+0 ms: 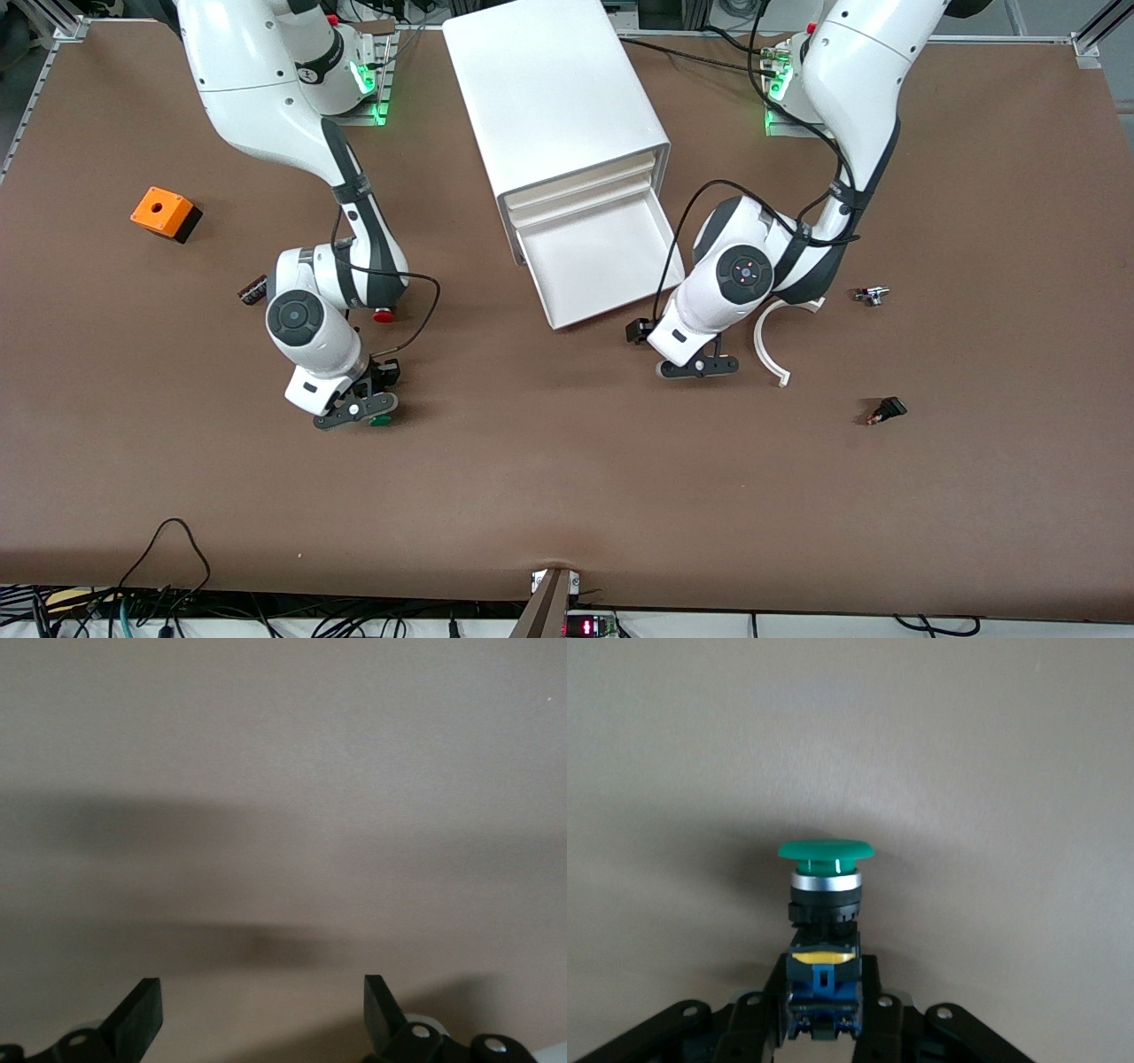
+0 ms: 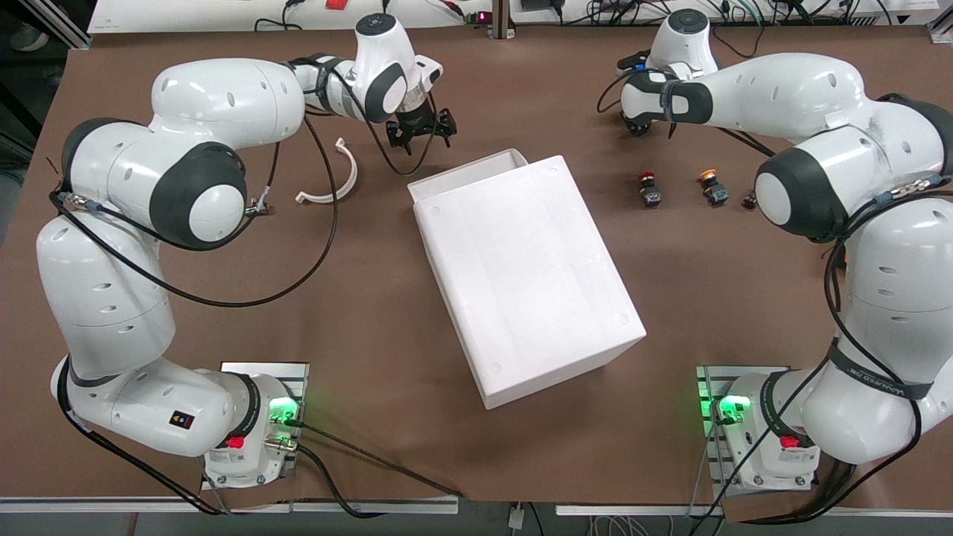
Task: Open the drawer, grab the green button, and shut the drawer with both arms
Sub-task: 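Push the drawer shut with the left gripper while the right gripper carries the button, then set the green button on the table beside the red button with the right gripper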
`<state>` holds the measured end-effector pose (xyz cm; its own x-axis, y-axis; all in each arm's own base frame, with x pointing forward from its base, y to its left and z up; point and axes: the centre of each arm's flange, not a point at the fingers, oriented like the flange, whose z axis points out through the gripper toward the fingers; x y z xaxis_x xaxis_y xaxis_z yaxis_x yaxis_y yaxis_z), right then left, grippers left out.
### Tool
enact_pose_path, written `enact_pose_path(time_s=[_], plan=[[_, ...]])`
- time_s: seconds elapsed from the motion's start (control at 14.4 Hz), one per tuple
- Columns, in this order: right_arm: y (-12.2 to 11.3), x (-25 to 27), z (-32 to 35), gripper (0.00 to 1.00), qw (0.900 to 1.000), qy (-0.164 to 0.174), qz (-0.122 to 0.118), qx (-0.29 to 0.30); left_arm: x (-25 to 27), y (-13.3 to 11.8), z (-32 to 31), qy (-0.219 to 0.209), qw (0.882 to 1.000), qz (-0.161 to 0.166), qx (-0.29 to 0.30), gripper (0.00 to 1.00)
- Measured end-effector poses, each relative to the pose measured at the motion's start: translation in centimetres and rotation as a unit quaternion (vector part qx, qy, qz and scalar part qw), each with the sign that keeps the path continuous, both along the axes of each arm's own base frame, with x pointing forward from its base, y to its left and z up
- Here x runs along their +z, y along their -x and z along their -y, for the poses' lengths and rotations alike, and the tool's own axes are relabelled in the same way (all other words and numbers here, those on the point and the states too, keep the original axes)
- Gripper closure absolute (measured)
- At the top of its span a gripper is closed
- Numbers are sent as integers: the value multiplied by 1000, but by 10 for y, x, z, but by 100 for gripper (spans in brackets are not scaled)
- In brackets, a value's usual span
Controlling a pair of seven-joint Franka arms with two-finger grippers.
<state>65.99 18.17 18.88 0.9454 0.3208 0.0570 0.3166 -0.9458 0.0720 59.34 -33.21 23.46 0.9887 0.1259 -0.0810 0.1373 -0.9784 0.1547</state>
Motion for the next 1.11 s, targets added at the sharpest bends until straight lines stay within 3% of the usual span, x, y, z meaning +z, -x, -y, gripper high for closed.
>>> enact_pose_path(time_s=[0.49, 0.84, 1.11], plan=[[14, 5, 37, 67, 1000, -5, -19, 9, -17, 24, 32, -9, 999, -26, 21, 0], [18, 4, 42, 65, 1000, -5, -23, 13, -19, 49, 51, -11, 996, -92, 19, 0], [15, 12, 40, 29, 1000, -9, -16, 15, -22, 63, 57, -3, 989, -142, 28, 0]])
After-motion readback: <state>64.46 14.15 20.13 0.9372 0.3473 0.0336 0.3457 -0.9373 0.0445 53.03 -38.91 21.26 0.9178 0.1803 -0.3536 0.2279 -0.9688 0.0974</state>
